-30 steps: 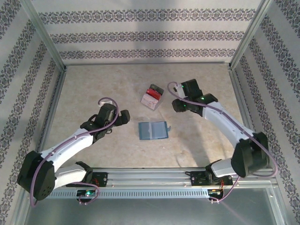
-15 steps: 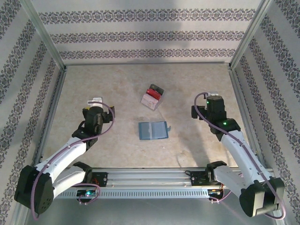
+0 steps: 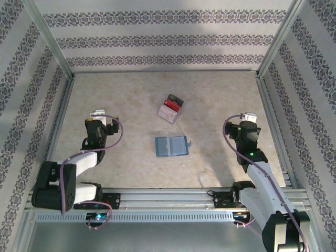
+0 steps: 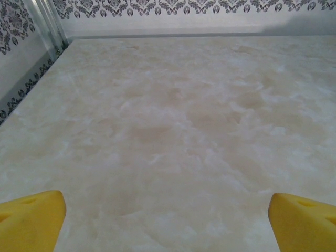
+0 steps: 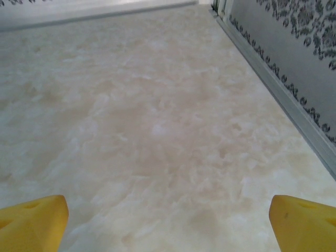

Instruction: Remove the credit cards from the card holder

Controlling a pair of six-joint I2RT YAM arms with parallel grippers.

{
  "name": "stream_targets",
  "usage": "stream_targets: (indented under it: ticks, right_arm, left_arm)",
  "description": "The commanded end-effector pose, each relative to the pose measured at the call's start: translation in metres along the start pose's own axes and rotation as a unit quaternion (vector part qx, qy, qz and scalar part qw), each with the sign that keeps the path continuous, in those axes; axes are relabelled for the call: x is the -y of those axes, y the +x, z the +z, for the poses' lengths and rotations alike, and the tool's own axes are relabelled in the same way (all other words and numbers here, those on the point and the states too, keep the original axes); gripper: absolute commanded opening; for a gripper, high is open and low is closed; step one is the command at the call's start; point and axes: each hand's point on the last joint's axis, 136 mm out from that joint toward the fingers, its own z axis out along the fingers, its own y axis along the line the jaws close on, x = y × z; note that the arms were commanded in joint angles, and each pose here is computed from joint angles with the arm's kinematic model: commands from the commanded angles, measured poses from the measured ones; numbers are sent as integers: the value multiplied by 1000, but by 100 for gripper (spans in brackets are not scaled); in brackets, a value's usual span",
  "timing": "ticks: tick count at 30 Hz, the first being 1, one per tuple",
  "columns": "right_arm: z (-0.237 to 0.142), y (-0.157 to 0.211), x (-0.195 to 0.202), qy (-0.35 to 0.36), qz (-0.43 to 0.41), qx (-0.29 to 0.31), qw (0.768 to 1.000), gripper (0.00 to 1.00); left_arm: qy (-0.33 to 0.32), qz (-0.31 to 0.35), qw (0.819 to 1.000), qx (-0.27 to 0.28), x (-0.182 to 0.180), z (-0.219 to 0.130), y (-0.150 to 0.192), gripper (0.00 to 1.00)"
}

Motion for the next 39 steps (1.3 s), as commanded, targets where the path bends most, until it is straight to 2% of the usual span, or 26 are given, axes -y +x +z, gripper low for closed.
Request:
stream_targets:
  ticks: [1, 7, 11, 13, 16, 19, 24, 34, 39]
  right_arm:
    - [0, -24, 1, 0, -10, 84, 996, 98]
    - [2, -19, -9, -31, -42, 135, 989, 98]
    - [9, -16, -15, -50, -45, 134, 989, 98]
    - [15, -17, -18, -58, -43, 135, 988, 98]
    - [24, -19, -21, -67, -38, 137, 988, 98]
    - [31, -20, -22, -70, -39, 141, 987, 98]
    - [42, -18, -22, -76, -40, 138, 987, 98]
    - [58, -9, -38, -127, -22, 142, 981, 98]
    - [68, 3, -34, -117, -11, 153, 981, 98]
  left_arm:
    - [32, -2, 998, 63, 6, 3, -18, 99]
    - [57, 2, 996, 68, 15, 13, 2, 99]
    - [97, 13, 993, 68, 29, 21, 11, 99]
    - [129, 16, 991, 34, 36, 25, 15, 99]
    - [170, 1, 985, 13, 39, 32, 15, 99]
    - [166, -6, 986, 18, 35, 33, 14, 99]
    - [117, -21, 993, 21, 19, 36, 14, 99]
    - [134, -16, 991, 21, 25, 35, 14, 99]
    - [136, -15, 990, 20, 26, 35, 13, 99]
